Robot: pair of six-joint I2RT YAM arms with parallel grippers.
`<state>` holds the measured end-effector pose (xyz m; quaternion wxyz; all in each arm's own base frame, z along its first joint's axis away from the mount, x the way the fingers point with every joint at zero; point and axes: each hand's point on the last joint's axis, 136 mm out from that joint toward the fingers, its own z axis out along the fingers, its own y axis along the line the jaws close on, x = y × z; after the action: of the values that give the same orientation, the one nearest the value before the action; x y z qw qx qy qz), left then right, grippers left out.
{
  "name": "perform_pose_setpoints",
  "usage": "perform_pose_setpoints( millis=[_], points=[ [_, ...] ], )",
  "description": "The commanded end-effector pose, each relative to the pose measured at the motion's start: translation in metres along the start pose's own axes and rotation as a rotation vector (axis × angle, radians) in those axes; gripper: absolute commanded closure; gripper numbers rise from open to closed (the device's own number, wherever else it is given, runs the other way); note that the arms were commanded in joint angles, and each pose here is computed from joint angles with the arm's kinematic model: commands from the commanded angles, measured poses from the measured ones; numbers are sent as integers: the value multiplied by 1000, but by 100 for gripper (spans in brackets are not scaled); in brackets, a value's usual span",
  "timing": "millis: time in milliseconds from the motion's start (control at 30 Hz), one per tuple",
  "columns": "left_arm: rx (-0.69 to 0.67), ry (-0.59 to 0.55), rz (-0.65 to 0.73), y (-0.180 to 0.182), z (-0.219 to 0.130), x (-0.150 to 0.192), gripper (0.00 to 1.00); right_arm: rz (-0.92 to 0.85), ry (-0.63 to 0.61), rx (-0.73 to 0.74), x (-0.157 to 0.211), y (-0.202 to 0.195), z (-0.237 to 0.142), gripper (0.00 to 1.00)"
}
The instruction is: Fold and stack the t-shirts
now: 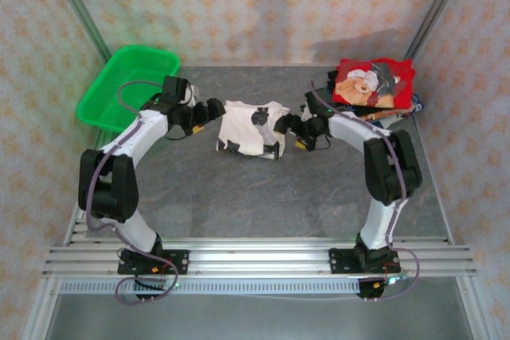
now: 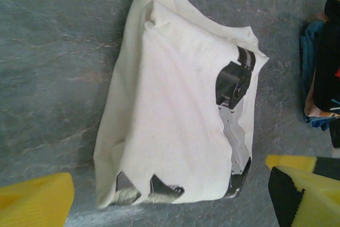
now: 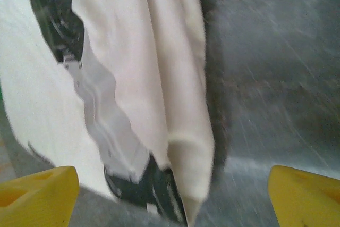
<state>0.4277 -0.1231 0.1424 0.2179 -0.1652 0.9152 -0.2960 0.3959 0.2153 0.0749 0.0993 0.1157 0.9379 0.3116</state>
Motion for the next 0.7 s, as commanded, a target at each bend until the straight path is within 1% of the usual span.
perform_pose_setpoints(
  millis=[0,133,233,400,467,533,600,667],
  points=[
    [57,-21,23,-15,16,-15,6,-36,-39,-17,-25,17,18,10],
    [47,13,19,-10,39,-15,7,-37,-29,38,-38,17,39,11],
    [38,33,5,-4,54,-15,9,-54,6,154,-43,7,53,14],
    [20,59,-19,10,77,-13,9,-114,72,344,-39,-3,67,19],
    [30,64,-22,10,80,-12,10,-127,98,398,-34,-7,74,21],
    [36,61,-22,10,80,-13,10,-131,107,422,-31,-10,81,23],
    [48,58,-22,8,76,-13,10,-121,106,434,-31,-13,89,28],
    [57,44,-17,3,67,-16,10,-117,95,445,-35,-14,95,36]
  ],
)
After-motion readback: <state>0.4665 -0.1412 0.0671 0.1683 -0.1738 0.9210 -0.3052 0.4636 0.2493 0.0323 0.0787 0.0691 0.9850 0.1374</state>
